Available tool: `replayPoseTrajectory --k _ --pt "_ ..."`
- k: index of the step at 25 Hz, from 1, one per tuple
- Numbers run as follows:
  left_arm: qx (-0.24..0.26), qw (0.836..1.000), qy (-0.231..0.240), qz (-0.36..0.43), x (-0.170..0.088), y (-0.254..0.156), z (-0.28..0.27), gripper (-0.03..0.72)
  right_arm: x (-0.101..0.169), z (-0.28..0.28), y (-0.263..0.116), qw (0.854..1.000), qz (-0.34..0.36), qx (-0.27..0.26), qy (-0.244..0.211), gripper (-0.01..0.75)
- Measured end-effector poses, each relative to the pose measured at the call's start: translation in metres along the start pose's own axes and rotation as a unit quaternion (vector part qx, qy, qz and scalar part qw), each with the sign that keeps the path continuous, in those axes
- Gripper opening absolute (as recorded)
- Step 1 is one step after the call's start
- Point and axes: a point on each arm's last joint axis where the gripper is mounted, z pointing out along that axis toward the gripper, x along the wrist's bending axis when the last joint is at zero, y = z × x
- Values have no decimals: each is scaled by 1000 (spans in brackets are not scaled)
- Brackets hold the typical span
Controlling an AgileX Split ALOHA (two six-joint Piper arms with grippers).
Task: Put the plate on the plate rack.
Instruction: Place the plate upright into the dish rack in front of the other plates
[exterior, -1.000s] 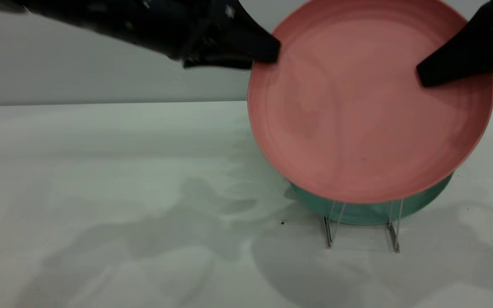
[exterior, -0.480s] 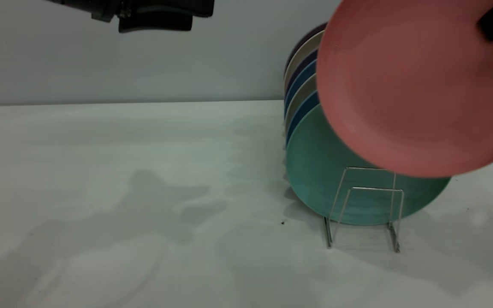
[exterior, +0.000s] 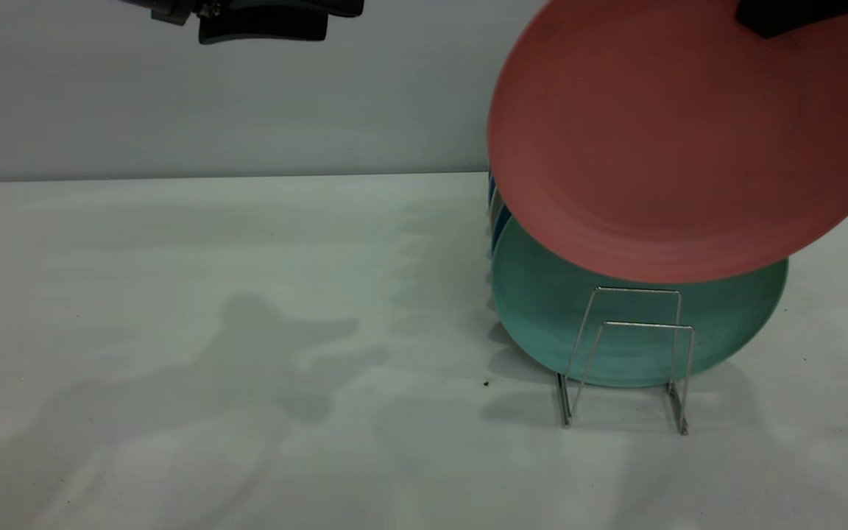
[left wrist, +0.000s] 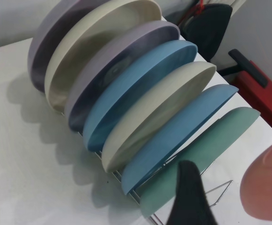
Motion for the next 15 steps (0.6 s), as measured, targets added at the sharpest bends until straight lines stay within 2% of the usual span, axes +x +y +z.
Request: replayPoseTrajectory --k 6,15 --pt "0 1000 1 0 0 0 0 538 -2 0 -5 999 -22 36 -21 87" --pt "0 1000 2 0 0 0 0 538 -2 8 -7 998 -27 44 -19 87"
